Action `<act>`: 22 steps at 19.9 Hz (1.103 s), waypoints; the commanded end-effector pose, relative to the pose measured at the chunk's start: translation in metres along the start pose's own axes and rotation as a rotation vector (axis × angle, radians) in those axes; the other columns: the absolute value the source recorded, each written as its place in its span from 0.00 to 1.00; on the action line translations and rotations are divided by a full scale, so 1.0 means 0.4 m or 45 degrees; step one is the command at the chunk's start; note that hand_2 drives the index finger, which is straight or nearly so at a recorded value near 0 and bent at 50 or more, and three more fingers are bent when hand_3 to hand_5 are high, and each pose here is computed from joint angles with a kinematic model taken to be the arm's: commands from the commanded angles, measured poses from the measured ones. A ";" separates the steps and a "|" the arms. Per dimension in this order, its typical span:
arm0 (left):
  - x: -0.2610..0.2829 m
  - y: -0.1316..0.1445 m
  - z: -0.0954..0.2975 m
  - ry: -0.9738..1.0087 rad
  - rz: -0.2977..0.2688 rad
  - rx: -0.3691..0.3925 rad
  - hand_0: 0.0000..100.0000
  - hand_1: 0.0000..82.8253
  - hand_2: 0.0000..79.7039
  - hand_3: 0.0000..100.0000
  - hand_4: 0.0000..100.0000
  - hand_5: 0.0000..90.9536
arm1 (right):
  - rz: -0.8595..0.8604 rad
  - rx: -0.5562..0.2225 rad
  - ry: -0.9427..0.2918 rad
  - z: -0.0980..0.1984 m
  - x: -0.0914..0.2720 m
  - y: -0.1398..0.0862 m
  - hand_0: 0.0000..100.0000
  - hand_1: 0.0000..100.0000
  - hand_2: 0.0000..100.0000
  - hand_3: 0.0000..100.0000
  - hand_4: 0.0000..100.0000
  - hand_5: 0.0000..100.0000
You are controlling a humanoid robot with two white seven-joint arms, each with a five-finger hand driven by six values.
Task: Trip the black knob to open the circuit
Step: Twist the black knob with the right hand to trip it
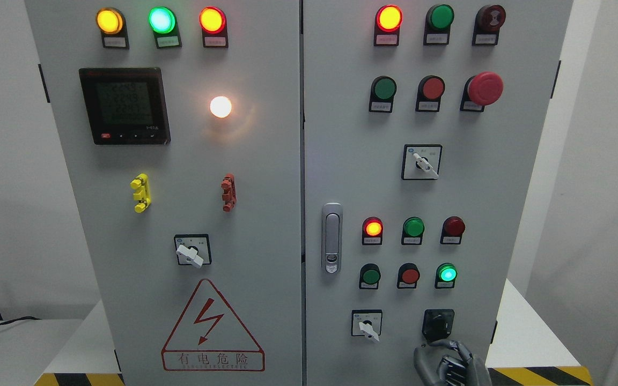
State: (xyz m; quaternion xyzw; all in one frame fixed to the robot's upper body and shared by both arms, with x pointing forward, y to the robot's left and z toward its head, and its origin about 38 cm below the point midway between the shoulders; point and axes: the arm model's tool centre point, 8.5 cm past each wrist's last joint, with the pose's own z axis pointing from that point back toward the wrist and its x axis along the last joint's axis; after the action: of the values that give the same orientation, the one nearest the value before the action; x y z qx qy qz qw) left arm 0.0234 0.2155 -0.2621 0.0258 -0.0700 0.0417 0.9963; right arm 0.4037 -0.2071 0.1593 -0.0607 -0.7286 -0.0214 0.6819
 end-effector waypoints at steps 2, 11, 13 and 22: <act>0.000 -0.001 0.000 -0.002 -0.039 -0.007 0.12 0.47 0.00 0.00 0.00 0.00 | -0.010 0.021 -0.015 0.002 0.005 0.018 0.32 0.73 0.44 1.00 1.00 0.94; 0.000 -0.001 0.000 -0.002 -0.039 -0.007 0.12 0.47 0.00 0.00 0.00 0.00 | -0.010 0.017 -0.013 0.002 0.004 0.017 0.32 0.73 0.44 1.00 1.00 0.93; 0.000 -0.001 0.000 -0.002 -0.039 -0.007 0.12 0.47 0.00 0.00 0.00 0.00 | -0.010 0.009 -0.010 0.002 0.001 0.011 0.32 0.73 0.44 1.00 1.00 0.93; 0.000 -0.001 0.000 -0.002 -0.039 -0.007 0.12 0.47 0.00 0.00 0.00 0.00 | -0.004 -0.017 0.000 0.001 -0.008 -0.015 0.31 0.73 0.44 1.00 1.00 0.93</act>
State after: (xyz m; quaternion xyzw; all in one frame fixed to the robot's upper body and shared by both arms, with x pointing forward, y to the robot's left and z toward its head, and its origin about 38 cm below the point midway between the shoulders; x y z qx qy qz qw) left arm 0.0234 0.2155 -0.2621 0.0258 -0.0700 0.0417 0.9963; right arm 0.4032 -0.2077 0.1587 -0.0586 -0.7294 -0.0224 0.6812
